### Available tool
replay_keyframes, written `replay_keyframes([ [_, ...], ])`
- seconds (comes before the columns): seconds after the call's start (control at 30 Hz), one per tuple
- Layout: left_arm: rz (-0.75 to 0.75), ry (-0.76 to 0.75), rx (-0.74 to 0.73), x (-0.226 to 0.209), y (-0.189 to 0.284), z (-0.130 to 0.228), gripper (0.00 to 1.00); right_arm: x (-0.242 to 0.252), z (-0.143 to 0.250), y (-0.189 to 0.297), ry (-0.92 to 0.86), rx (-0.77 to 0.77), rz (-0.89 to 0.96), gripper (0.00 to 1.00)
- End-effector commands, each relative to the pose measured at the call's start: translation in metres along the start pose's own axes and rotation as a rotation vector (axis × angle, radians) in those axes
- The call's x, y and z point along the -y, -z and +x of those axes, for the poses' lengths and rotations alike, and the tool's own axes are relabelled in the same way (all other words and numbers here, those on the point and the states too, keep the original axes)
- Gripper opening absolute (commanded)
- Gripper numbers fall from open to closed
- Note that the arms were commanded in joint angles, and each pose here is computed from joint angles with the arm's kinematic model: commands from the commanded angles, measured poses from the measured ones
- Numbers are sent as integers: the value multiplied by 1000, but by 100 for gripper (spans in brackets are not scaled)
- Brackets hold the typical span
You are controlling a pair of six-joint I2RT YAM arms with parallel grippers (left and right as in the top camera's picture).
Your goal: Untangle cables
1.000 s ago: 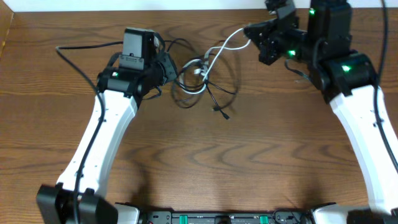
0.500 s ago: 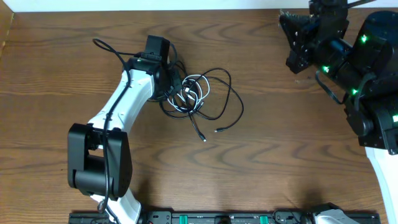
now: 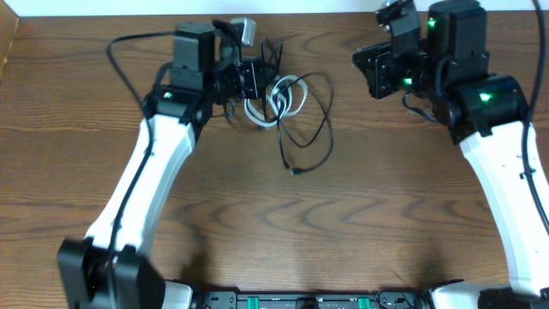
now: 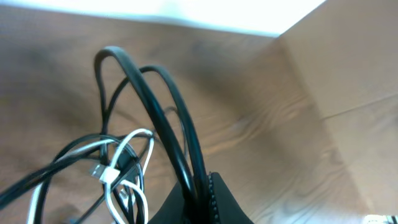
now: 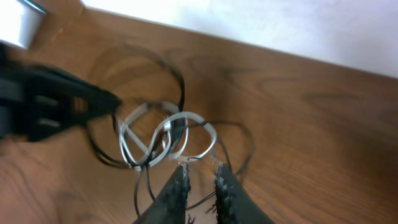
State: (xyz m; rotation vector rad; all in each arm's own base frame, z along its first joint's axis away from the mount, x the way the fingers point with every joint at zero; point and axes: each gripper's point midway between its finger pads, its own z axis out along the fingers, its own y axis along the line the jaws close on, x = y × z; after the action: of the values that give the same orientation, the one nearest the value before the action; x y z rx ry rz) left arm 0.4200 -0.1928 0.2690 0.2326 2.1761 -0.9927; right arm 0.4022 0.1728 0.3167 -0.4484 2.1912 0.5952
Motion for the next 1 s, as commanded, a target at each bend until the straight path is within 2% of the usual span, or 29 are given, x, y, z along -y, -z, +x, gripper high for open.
replay_keyframes([
  [0.0, 51, -24, 79, 34, 32, -20, 8, -6, 10, -18, -13, -53, -79, 18],
  [0.1, 45, -20, 106, 39, 40, -25, 8, -8, 15, -29, -10, -76, -123, 26],
  [0.27, 88, 88, 163, 49, 45, -41, 7, -15, 21, -44, -35, -101, -204, 47],
  [0.63, 99, 94, 169, 51, 45, -42, 8, -27, 47, -97, -295, -221, -285, 50],
  [0.87, 91, 104, 155, 49, 44, -39, 8, -53, 62, -134, -399, -280, -312, 48],
  [0.97, 91, 105, 155, 49, 44, -39, 8, -64, 68, -142, -390, -298, -326, 48],
])
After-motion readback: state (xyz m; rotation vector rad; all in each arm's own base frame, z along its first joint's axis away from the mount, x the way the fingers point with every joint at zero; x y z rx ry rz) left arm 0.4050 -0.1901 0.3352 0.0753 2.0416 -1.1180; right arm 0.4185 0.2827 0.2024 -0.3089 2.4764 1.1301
